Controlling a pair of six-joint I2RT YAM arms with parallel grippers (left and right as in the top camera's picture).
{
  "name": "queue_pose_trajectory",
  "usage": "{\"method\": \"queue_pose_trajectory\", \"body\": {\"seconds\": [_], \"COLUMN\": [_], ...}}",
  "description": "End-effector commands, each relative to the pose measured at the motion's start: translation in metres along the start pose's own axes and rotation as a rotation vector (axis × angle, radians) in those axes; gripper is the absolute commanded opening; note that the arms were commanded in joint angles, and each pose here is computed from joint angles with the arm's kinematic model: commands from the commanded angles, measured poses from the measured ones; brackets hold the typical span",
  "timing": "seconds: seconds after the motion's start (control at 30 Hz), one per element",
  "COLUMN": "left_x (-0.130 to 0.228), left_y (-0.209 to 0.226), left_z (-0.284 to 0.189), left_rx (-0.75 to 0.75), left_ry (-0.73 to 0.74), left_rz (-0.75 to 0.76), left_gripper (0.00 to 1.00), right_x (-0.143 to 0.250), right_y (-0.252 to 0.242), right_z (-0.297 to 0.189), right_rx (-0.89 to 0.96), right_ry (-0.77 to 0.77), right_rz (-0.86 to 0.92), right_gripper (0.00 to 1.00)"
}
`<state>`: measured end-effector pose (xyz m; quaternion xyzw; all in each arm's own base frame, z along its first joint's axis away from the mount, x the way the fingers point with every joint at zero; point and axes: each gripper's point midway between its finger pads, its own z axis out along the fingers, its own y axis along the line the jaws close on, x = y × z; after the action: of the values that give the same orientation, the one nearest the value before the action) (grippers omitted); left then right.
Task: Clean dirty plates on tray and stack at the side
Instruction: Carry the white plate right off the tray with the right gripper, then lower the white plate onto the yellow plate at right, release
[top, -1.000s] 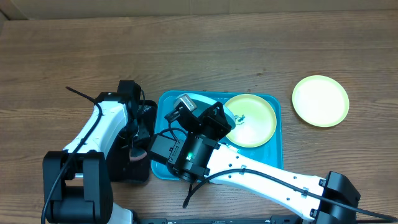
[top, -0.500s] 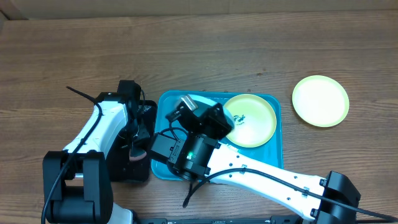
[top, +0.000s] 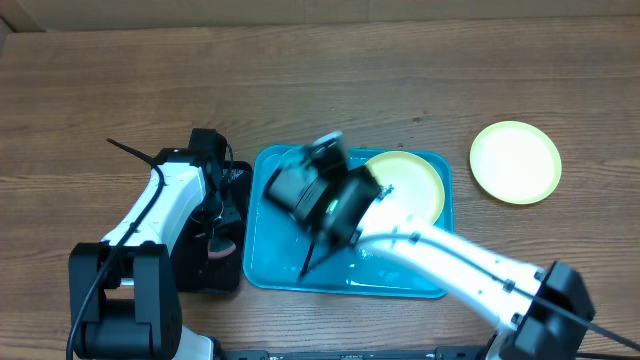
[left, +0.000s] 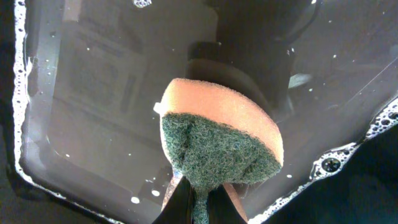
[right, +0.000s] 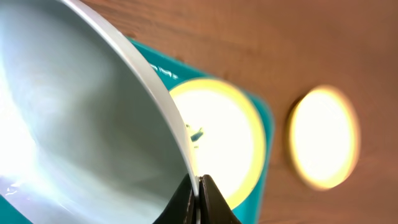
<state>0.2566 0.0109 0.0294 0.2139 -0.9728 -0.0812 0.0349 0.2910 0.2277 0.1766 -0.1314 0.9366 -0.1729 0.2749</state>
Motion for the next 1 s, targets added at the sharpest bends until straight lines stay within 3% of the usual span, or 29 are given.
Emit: {"method": "queue_pose_trajectory", "body": {"seconds": [0.0, 0.17, 0.37, 0.57, 0.7, 0.97], "left_x": [0.001, 0.001, 0.001, 0.001, 0.001, 0.0], "left_y": [0.0, 0.0, 0.0, 0.0, 0.0, -0.001], "left_z": [0.002, 0.002, 0.002, 0.002, 0.002, 0.002], "left_rx": [0.006, 0.006, 0.006, 0.006, 0.006, 0.007], "left_ry": [0.009, 0.008, 0.008, 0.008, 0.008, 0.005], "left_rz": [0.019, 0.019, 0.019, 0.019, 0.02, 0.019], "left_gripper": [0.04, 0.04, 0.04, 0.04, 0.04, 0.04], "right_x": [-0.001, -0.007, -0.008, 0.03, 0.076, 0.119], "right_y": [-0.012, -0.074, -0.158, -0.26, -0.303, -0.317], "right_z": [0.008, 0.048, 0.097, 0.136, 0.16, 0.186], "right_rx": [-0.15, -0.097, -0.16, -0.111, -0.044, 0.029], "right_ry": [0.142, 0.248, 0.353, 0.421, 0.513, 0.616], "right_rz": [0.281, 0.589, 0.95, 1.279, 1.378, 1.402], "right_gripper": [0.04, 0.04, 0.04, 0.04, 0.04, 0.04]}}
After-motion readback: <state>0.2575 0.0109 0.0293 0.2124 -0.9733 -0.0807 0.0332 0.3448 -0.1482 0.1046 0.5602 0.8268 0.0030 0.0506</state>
